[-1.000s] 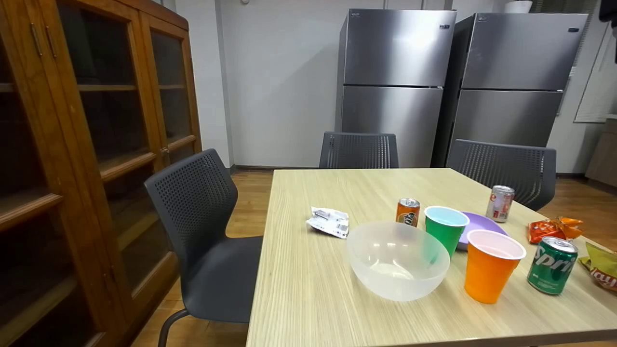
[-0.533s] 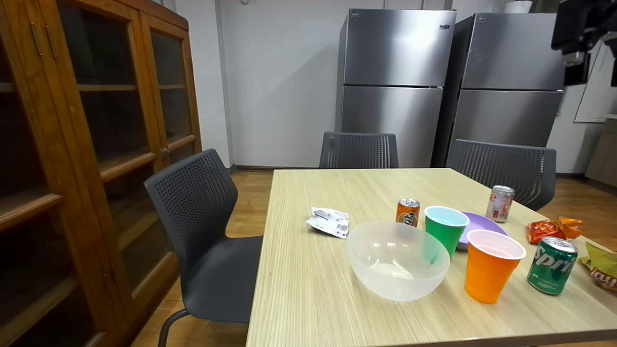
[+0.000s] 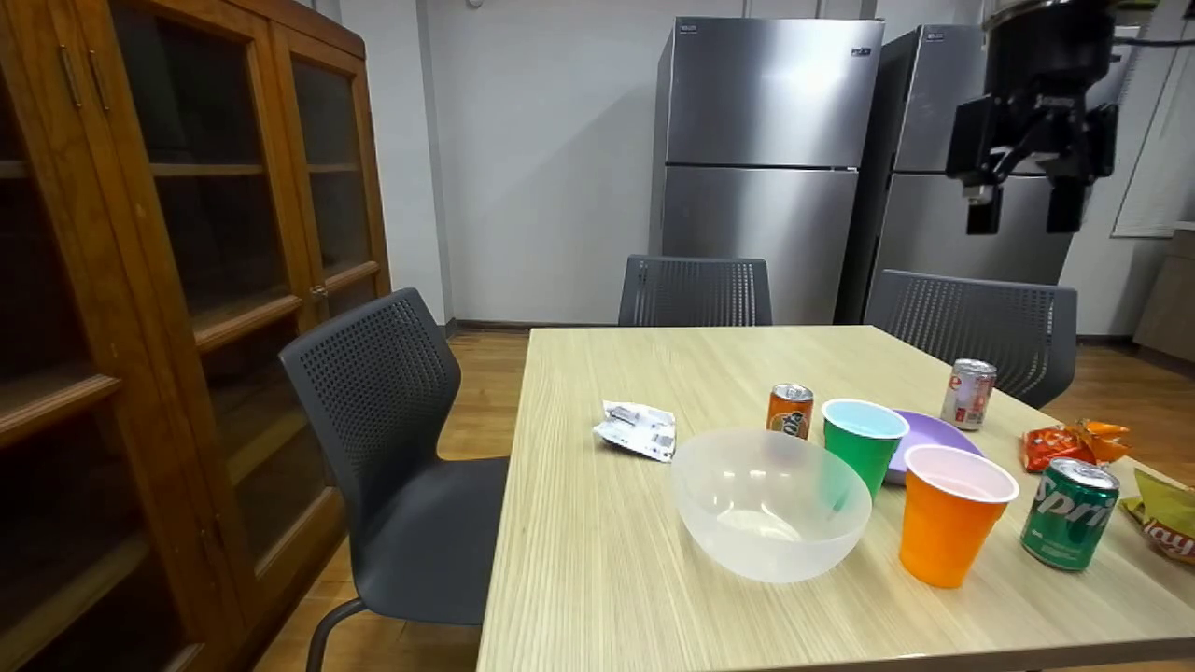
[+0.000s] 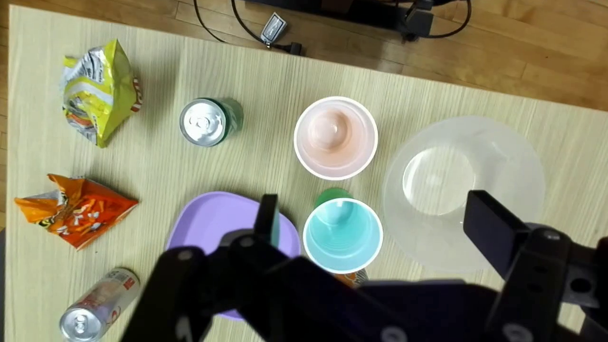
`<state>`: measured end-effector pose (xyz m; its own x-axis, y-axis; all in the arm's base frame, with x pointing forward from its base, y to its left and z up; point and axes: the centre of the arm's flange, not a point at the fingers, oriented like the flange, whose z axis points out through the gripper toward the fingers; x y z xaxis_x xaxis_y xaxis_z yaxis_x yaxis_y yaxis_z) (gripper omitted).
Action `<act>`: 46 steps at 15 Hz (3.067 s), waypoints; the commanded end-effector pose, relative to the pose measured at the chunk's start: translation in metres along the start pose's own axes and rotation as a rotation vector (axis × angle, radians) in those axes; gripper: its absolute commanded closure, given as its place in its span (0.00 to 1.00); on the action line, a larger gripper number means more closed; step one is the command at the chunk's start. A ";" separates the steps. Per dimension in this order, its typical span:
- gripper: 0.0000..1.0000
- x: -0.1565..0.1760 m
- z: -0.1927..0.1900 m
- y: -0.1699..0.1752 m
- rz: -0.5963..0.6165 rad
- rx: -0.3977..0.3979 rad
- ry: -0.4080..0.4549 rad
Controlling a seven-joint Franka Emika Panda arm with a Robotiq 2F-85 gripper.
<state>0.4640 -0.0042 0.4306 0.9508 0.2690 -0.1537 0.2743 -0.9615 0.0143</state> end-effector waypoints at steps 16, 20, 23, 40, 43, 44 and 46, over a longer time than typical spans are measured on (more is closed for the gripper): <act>0.00 0.165 0.111 -0.027 0.121 -0.006 0.021; 0.00 0.183 0.135 -0.026 0.175 -0.008 0.039; 0.00 0.196 0.154 -0.026 0.207 -0.012 0.058; 0.00 0.259 0.216 -0.024 0.220 -0.019 0.038; 0.00 0.260 0.221 -0.025 0.218 -0.020 0.032; 0.00 0.260 0.222 -0.026 0.218 -0.021 0.031; 0.00 0.260 0.224 -0.026 0.217 -0.022 0.027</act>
<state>0.6639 0.0742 0.1677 0.9917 0.0775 -0.1028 0.0826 -0.9955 0.0457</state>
